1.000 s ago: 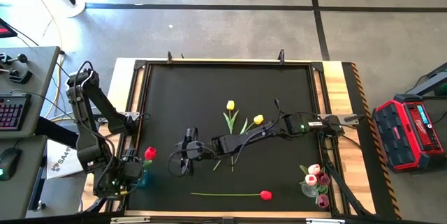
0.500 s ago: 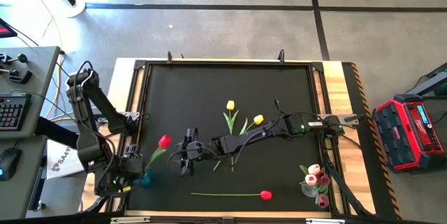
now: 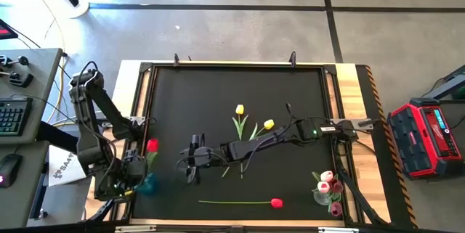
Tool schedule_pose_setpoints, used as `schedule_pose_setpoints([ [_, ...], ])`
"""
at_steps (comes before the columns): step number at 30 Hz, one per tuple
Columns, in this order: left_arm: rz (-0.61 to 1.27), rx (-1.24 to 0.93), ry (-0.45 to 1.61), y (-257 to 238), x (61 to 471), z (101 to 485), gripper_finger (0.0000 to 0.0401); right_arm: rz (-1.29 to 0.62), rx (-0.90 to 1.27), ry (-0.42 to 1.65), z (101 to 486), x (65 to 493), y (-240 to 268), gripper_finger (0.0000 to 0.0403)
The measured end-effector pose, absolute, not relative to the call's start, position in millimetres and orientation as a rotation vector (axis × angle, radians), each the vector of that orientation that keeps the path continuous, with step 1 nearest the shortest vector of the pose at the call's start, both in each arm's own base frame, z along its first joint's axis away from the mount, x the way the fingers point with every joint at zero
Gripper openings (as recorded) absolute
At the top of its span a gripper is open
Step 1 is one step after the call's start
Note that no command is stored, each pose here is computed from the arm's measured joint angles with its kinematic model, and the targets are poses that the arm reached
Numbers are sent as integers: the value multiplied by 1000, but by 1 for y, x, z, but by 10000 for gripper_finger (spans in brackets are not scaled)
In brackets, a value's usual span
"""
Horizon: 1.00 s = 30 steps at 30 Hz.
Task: Sort flowers into vase by color
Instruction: Move the blue vase to the middle left of the table
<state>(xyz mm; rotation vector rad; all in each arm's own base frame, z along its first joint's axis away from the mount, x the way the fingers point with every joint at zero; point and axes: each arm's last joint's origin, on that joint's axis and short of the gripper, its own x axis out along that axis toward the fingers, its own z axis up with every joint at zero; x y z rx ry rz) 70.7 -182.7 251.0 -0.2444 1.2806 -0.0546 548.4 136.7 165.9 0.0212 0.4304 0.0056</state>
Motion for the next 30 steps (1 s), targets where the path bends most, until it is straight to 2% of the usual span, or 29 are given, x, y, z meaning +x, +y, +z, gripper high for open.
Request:
schedule_pose_setpoints([
  [5, -68, -272, 1321, -185, 68, 251, 1, 78, 94, 286, 176, 554, 141, 277],
  [16, -198, -314, 1314, -185, 66, 259, 5, 84, 68, 268, 176, 555, 139, 278],
  [30, -300, -335, 1198, -170, 58, 279, 104, 67, 26, 259, 180, 554, 143, 277],
])
